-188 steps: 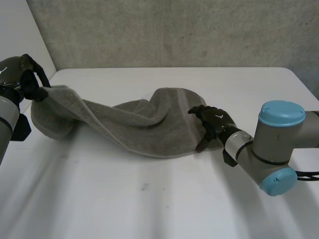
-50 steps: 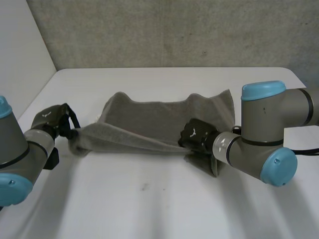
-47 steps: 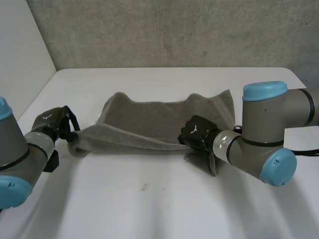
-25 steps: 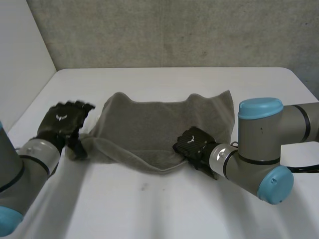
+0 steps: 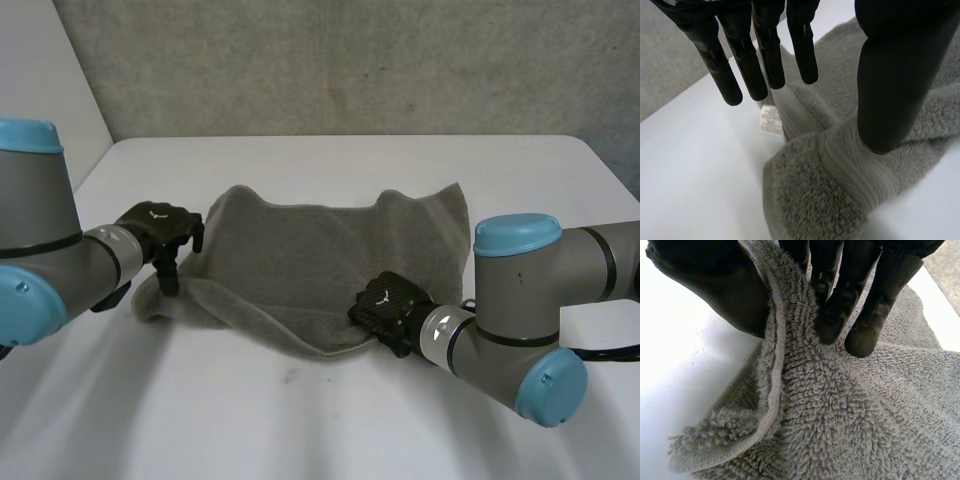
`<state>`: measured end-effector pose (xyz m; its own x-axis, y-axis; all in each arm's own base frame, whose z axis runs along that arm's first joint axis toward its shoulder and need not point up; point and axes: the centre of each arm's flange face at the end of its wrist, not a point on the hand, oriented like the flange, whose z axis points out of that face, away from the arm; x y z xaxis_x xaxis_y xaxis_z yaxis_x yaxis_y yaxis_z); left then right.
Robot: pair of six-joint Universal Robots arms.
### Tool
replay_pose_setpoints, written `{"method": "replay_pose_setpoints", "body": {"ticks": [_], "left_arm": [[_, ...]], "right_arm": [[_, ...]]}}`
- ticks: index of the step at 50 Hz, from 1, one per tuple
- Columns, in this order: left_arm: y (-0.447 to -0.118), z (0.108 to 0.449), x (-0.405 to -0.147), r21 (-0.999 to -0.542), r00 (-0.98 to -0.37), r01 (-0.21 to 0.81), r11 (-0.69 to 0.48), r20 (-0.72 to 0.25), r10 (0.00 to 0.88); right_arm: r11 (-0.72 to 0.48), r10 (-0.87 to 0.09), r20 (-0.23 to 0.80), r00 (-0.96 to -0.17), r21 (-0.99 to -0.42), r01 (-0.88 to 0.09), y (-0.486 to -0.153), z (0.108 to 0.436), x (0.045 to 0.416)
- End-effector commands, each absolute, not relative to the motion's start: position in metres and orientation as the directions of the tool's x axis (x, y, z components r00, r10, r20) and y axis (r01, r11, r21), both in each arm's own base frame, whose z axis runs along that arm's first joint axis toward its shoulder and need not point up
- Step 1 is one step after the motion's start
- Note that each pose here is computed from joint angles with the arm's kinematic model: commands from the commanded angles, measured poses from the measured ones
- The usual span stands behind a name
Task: Fold the towel.
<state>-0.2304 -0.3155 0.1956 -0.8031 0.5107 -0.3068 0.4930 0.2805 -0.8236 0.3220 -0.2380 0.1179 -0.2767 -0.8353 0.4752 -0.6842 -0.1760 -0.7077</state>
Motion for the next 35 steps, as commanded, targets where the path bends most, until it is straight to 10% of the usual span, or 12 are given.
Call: {"method": "replay_pose_setpoints", "body": {"ticks": [1, 35], "left_arm": [[-0.325, 0.188, -0.231, -0.808, -0.802, 0.504, 0.305, -0.307, 0.513], [-0.314, 0.173, -0.228, -0.765, -0.791, 0.529, 0.367, -0.289, 0.539]], "right_arm": [[-0.172, -0.838, 0.471, -0.275, -0.706, -0.687, -0.238, 0.115, 0.322], [-0.17, -0.837, 0.472, -0.277, -0.706, -0.687, -0.24, 0.111, 0.323]]}}
